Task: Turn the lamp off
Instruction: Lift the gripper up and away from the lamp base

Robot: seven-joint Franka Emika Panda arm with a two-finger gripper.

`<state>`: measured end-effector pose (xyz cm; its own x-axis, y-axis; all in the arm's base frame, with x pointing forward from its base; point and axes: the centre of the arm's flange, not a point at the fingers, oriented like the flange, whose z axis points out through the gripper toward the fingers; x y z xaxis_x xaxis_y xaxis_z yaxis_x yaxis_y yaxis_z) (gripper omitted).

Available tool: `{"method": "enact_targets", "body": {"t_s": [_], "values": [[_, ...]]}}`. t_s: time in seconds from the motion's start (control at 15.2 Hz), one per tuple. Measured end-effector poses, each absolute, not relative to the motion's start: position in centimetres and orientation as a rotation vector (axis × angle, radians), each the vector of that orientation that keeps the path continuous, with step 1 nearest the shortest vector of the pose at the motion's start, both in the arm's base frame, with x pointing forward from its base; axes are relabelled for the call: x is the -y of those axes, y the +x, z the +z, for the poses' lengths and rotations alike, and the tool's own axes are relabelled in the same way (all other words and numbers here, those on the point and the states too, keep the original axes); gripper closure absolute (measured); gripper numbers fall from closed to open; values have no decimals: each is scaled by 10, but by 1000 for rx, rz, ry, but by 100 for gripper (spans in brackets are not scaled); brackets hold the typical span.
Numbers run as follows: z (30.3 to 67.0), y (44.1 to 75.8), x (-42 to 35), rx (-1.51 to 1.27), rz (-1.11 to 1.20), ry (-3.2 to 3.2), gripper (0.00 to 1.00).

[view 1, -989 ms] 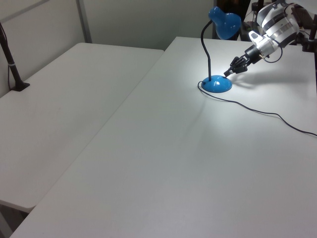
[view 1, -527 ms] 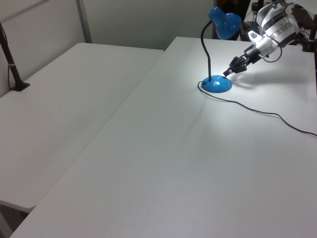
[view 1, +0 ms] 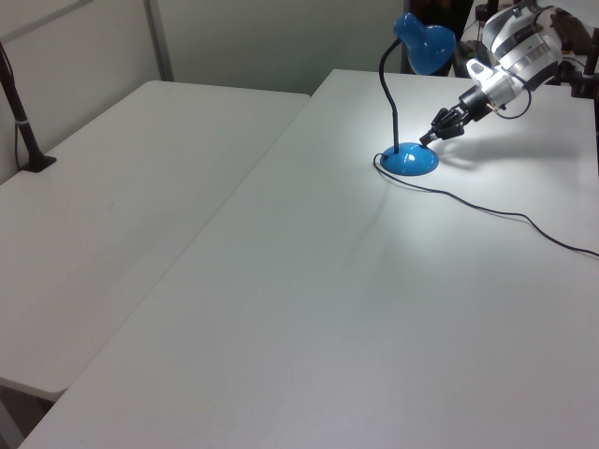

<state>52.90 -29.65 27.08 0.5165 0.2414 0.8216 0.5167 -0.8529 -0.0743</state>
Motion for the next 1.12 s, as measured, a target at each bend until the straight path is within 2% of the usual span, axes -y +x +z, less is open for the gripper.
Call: {"method": "enact_targets", "body": {"t_s": [0.4,0.59,0.86,1.12], "values": [[249,495,319,696,-1264,-2487,99],[251,492,324,708,-1265,-2494,99],[280,467,356,851,-1167,-2541,99],[329,403,402,932,-956,-2493,99]]}}
